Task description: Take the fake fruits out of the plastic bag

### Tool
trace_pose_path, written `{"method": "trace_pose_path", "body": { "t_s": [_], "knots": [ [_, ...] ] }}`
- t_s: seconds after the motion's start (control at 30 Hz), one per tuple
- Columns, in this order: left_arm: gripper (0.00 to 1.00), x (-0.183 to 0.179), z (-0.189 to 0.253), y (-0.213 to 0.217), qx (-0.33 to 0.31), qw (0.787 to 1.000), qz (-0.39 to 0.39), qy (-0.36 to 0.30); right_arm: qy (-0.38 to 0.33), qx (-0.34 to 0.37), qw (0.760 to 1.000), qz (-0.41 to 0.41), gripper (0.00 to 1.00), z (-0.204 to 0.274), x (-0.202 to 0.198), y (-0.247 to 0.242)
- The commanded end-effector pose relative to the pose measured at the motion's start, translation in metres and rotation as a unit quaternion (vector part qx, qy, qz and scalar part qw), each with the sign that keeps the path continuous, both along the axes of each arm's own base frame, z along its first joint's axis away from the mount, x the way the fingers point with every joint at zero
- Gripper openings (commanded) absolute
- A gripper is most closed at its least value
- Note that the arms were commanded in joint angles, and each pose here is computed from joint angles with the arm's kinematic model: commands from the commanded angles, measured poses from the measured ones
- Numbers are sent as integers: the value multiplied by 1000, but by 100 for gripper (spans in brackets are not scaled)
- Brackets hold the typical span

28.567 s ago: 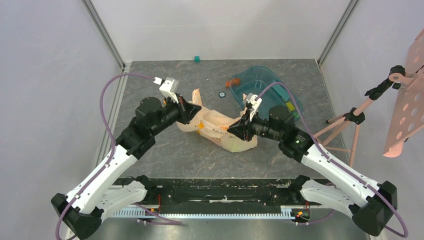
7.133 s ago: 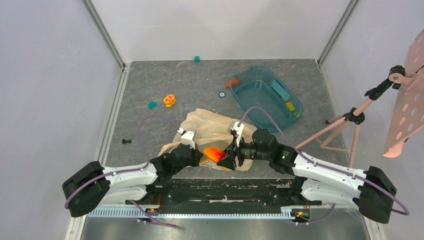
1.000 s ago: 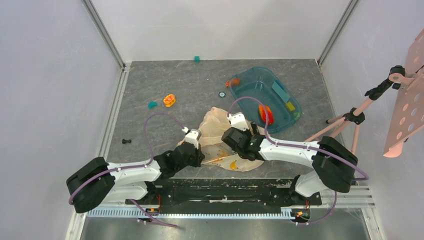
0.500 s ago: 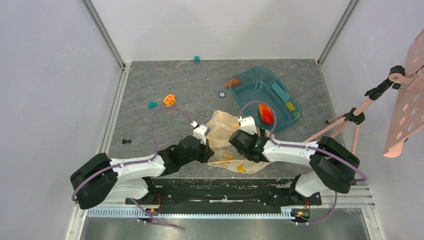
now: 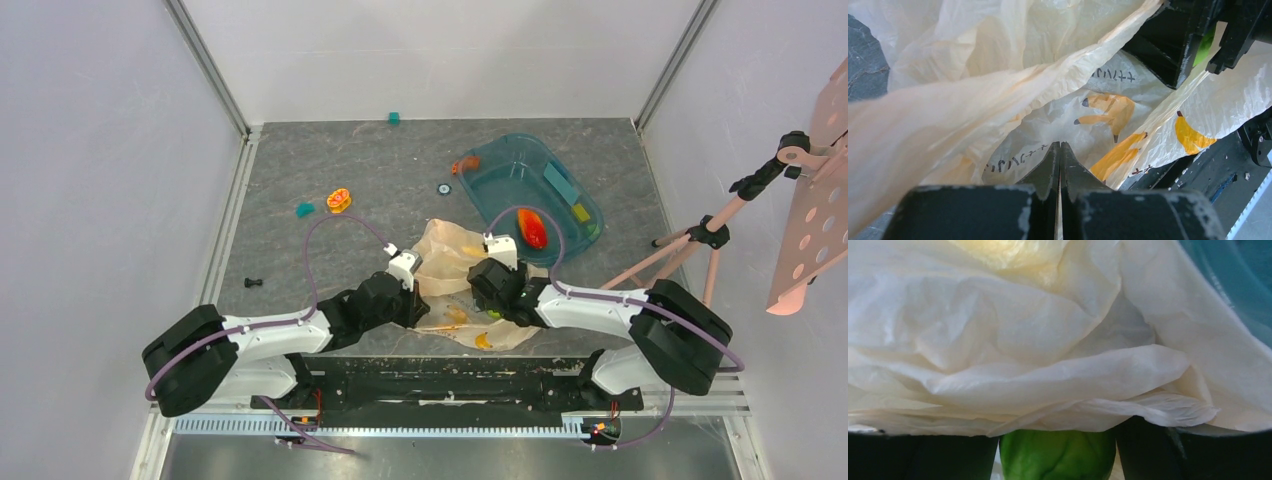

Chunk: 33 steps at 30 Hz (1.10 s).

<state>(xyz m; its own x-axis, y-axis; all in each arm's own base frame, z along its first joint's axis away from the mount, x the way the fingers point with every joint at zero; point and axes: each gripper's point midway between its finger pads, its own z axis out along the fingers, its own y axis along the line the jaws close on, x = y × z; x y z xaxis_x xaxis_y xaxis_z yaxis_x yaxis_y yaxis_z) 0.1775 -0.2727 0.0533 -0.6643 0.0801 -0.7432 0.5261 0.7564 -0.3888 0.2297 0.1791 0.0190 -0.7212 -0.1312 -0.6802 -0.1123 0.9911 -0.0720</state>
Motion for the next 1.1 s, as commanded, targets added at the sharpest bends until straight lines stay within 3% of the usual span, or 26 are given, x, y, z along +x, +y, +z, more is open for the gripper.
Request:
{"method": "trace_pose_path", "body": {
  "t_s": [0.0, 0.2, 0.43, 0.63, 0.87, 1.07],
  "knots": [
    [2, 5, 13, -8, -18, 999, -7, -25, 18, 49, 998, 23, 71, 1, -10, 15],
    [2, 4, 8, 8, -9, 999, 20, -23, 12, 72, 994, 77, 56, 12, -11, 47],
    [2, 4, 10, 37, 2, 997, 66, -36, 8, 69, 983, 172, 50, 27, -12, 113],
    [2, 4, 8, 53, 5, 994, 95, -45, -23, 86, 975, 202, 50, 63, -9, 130],
    [2, 6, 1, 51, 17, 995, 94, -37, -55, 188, 929, 313, 51, 125, -36, 155],
    [2, 7, 2, 44, 13, 995, 88, -34, -77, 242, 902, 350, 52, 160, -50, 163]
  ]
}}
